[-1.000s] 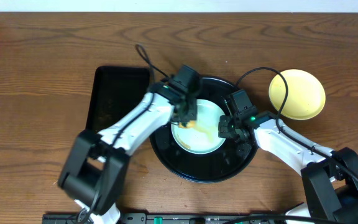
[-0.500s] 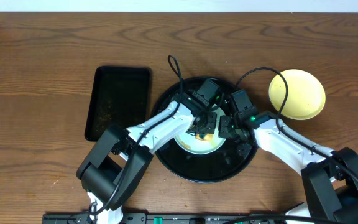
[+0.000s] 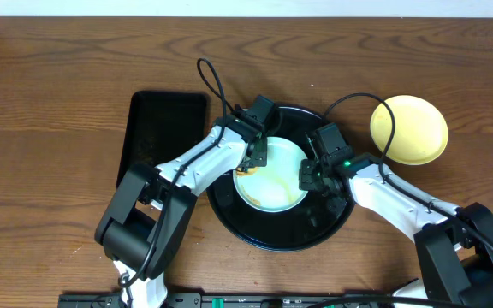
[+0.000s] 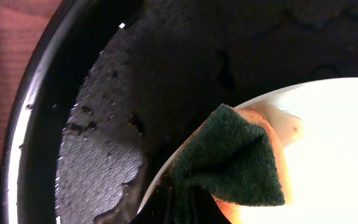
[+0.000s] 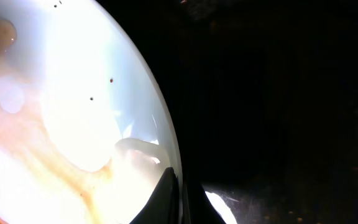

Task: Clean dirty plates on tray and stack at the side
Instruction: 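Scrub the blue plate with the sponge in the left gripper, then return the sponge with the left gripper over the black tray, then slide the blue plate toward the back right with the right gripper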

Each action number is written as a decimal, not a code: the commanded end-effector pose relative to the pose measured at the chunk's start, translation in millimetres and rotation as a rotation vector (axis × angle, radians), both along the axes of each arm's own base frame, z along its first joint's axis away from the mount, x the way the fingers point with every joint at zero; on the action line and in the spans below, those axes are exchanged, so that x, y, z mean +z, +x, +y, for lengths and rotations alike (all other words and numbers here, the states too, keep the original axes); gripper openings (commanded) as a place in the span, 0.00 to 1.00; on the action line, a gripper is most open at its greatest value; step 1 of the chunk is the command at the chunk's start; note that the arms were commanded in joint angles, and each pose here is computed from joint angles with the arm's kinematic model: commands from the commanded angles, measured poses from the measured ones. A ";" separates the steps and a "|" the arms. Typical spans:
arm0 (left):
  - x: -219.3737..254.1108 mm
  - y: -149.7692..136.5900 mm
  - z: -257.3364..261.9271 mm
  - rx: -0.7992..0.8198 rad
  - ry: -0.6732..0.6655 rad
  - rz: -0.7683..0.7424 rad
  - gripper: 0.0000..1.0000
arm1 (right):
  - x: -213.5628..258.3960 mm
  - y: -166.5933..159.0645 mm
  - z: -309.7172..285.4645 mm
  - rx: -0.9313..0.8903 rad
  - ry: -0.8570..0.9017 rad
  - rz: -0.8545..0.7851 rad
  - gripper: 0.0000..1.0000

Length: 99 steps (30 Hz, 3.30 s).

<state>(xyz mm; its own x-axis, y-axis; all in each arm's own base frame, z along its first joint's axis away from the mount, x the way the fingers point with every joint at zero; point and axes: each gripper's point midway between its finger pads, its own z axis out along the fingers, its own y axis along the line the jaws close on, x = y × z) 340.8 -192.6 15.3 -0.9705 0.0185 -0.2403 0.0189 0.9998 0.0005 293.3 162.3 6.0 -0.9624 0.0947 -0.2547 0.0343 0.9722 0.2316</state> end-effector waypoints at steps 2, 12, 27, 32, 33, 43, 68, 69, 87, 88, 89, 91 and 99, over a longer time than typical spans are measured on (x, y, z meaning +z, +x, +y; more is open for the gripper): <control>15.1 7.0 33.3 0.052 0.084 -0.035 0.07 | -7.9 -8.8 -10.5 -0.012 -0.049 0.024 0.01; 100.7 3.9 43.2 0.056 0.007 -0.190 0.07 | -8.0 -6.3 -15.8 -0.024 -0.077 0.011 0.01; 100.6 19.3 141.7 0.320 0.043 -0.150 0.07 | -6.2 2.8 -23.1 -0.026 -0.124 -0.037 0.25; 99.5 17.2 151.4 0.345 0.051 -0.136 0.08 | -6.1 -10.1 0.8 0.027 0.001 0.028 0.09; 99.3 16.6 151.4 0.344 0.051 -0.133 0.07 | -6.3 -12.6 2.9 0.033 0.009 0.038 0.03; 97.9 12.3 152.4 0.344 0.059 -0.116 0.08 | 1.3 4.7 -15.4 -0.012 -0.071 -0.034 0.01; 97.8 12.1 152.5 0.343 0.060 -0.115 0.08 | 147.4 73.2 -29.4 0.191 -0.341 -0.452 0.01; 97.8 12.1 152.5 0.343 0.060 -0.115 0.07 | 152.4 74.3 -28.8 0.195 -0.339 -0.465 0.01; 97.9 12.2 152.4 0.344 0.059 -0.115 0.08 | 160.4 67.1 -32.6 0.155 -0.331 -0.463 0.12; 97.9 12.2 152.4 0.344 0.059 -0.115 0.07 | 156.2 65.8 -35.7 0.123 -0.323 -0.443 0.21; 97.9 12.2 152.4 0.343 0.059 -0.115 0.08 | 151.4 64.4 -39.1 0.090 -0.316 -0.419 0.22; 97.9 12.2 152.4 0.343 0.059 -0.115 0.08 | 136.7 60.9 -45.7 0.020 -0.296 -0.359 0.23; 97.9 12.2 152.4 0.344 0.059 -0.115 0.08 | 70.1 54.8 -62.4 -0.106 -0.222 -0.131 0.15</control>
<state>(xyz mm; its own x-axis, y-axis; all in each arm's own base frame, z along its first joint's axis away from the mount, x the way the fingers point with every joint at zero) 354.0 -44.0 113.5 -0.8882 -0.2915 -0.3552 -0.3197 0.9472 0.0223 353.8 106.7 100.6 -0.8786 0.0120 -0.4774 0.0299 0.9991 -0.0301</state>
